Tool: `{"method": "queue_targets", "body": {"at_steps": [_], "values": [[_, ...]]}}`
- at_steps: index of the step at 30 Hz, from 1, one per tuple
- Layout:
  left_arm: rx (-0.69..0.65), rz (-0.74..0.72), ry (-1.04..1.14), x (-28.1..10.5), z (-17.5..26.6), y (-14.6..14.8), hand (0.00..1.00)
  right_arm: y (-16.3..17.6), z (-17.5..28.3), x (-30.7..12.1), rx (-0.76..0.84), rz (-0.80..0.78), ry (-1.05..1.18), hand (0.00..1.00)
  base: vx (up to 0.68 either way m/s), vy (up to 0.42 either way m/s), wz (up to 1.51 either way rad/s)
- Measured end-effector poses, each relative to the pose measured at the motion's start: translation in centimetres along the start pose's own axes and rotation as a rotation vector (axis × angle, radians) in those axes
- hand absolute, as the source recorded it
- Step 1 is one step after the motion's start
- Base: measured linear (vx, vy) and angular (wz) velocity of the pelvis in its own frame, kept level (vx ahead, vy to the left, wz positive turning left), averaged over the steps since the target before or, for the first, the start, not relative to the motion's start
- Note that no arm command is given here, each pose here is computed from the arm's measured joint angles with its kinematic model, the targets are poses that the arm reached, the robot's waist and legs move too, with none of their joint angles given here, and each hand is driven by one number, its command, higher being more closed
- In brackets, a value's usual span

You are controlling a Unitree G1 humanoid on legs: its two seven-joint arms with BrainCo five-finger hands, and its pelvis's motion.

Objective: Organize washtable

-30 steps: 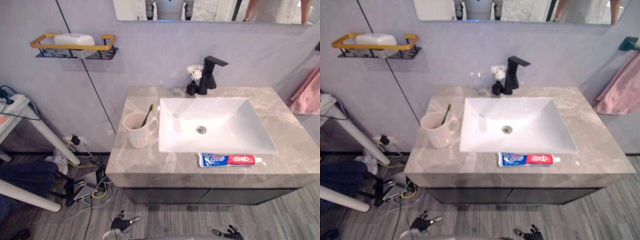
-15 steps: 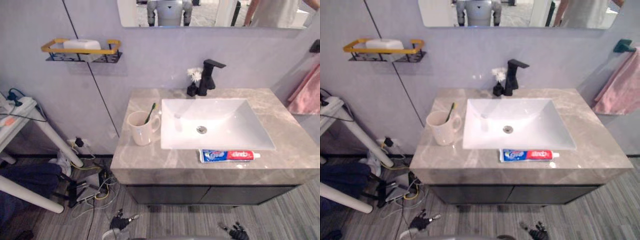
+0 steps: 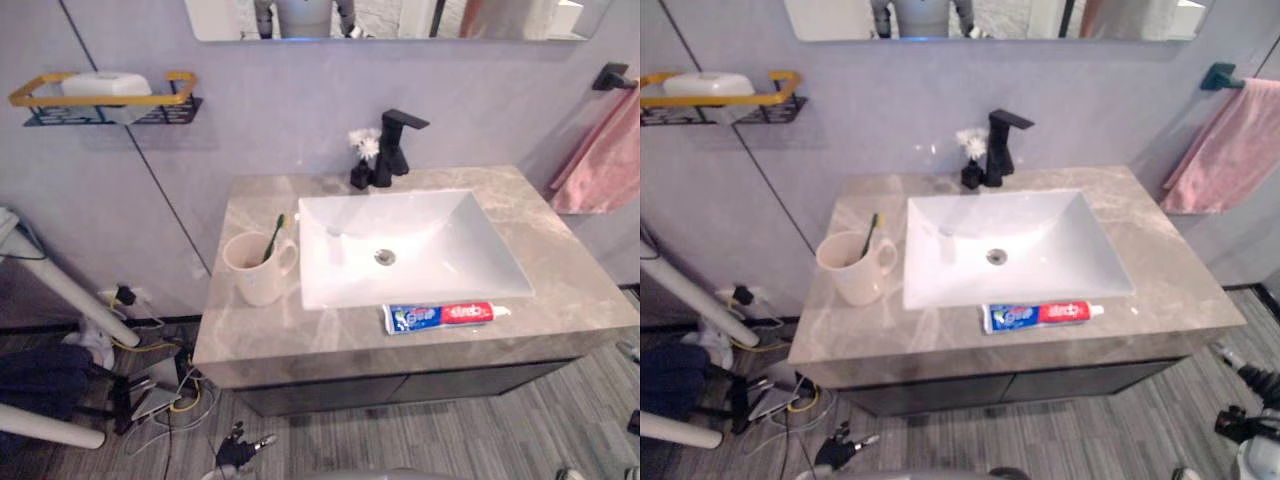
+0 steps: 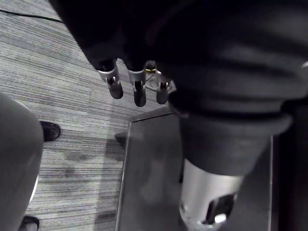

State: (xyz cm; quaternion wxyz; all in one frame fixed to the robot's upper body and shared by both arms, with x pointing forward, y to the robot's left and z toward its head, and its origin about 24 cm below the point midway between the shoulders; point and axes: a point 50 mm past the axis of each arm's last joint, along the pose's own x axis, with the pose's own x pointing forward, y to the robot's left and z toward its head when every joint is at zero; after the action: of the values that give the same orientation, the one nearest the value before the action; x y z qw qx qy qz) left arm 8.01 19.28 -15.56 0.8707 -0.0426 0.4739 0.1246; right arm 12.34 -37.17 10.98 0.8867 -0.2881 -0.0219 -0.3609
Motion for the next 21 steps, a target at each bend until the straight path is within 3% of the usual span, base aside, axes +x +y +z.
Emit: {"method": "queue_targets", "body": {"at_steps": [7,11,16,21], "values": [[0.036,-0.013,0.015,-0.2,-0.6,0.7,0.0,0.7,7.9,3.3,-0.116,0.092,-0.392,0.0,0.01,0.025,-0.05],[0.095,-0.043,0.009,-0.2,-0.5,0.5,0.0,5.0,10.8,3.7,-0.136,0.387,-0.568,0.0,-0.07,0.038,0.1],[0.152,-0.08,-0.012,0.1,0.3,-0.1,0.0,8.8,8.2,3.5,-0.265,0.711,-0.486,0.0,-0.07,0.022,0.3],[0.184,-0.101,-0.015,0.3,0.5,-0.5,0.0,11.3,5.8,2.6,-0.369,0.906,-0.41,0.0,-0.07,0.003,0.18]]}}
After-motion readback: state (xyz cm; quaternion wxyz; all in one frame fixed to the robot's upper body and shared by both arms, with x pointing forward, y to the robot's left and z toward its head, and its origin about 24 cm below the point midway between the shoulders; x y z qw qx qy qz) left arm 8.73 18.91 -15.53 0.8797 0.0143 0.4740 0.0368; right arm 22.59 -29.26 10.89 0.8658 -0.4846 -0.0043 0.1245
